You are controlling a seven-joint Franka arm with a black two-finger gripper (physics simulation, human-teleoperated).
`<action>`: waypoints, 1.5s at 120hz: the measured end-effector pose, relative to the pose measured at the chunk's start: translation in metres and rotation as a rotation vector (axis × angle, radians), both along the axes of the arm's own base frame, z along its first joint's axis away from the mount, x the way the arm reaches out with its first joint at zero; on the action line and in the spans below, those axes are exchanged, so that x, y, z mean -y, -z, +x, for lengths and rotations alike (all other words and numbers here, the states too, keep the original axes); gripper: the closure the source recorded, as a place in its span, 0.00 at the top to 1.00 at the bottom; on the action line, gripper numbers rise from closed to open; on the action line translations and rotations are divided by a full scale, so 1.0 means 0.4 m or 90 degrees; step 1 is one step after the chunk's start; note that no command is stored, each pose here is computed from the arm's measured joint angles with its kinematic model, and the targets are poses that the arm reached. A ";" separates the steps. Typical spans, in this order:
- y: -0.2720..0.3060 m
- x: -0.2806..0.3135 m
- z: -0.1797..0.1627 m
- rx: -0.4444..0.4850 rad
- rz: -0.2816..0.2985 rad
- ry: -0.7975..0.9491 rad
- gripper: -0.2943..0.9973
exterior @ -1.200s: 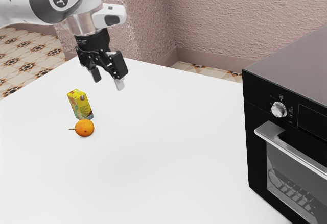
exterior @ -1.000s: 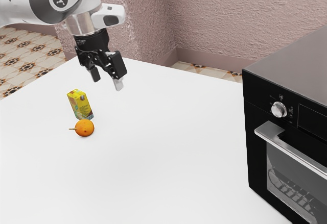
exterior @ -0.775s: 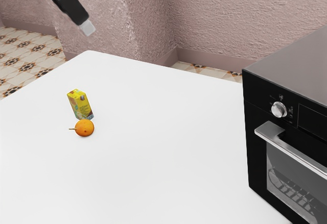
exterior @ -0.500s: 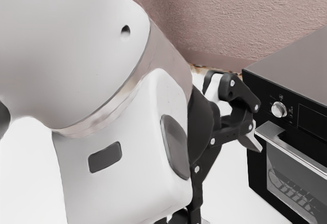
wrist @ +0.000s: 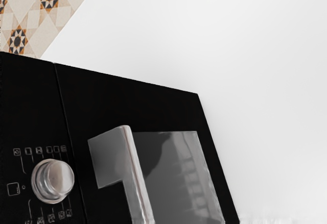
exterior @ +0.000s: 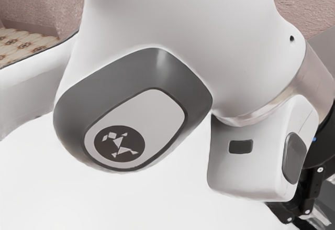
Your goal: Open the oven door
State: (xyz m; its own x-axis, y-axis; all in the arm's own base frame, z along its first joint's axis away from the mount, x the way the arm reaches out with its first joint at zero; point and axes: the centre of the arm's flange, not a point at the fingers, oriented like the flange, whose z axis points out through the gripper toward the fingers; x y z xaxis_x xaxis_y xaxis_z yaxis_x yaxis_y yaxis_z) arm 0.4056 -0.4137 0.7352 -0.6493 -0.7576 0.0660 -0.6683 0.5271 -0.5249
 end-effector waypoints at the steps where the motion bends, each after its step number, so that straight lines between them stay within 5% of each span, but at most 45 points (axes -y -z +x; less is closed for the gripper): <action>1: 0.001 -0.003 0.005 0.001 0.001 0.001 0.77; 34: 0.056 -0.130 0.071 0.047 0.059 -0.007 0.77; 180: 0.272 -0.182 0.208 0.035 0.095 0.060 0.77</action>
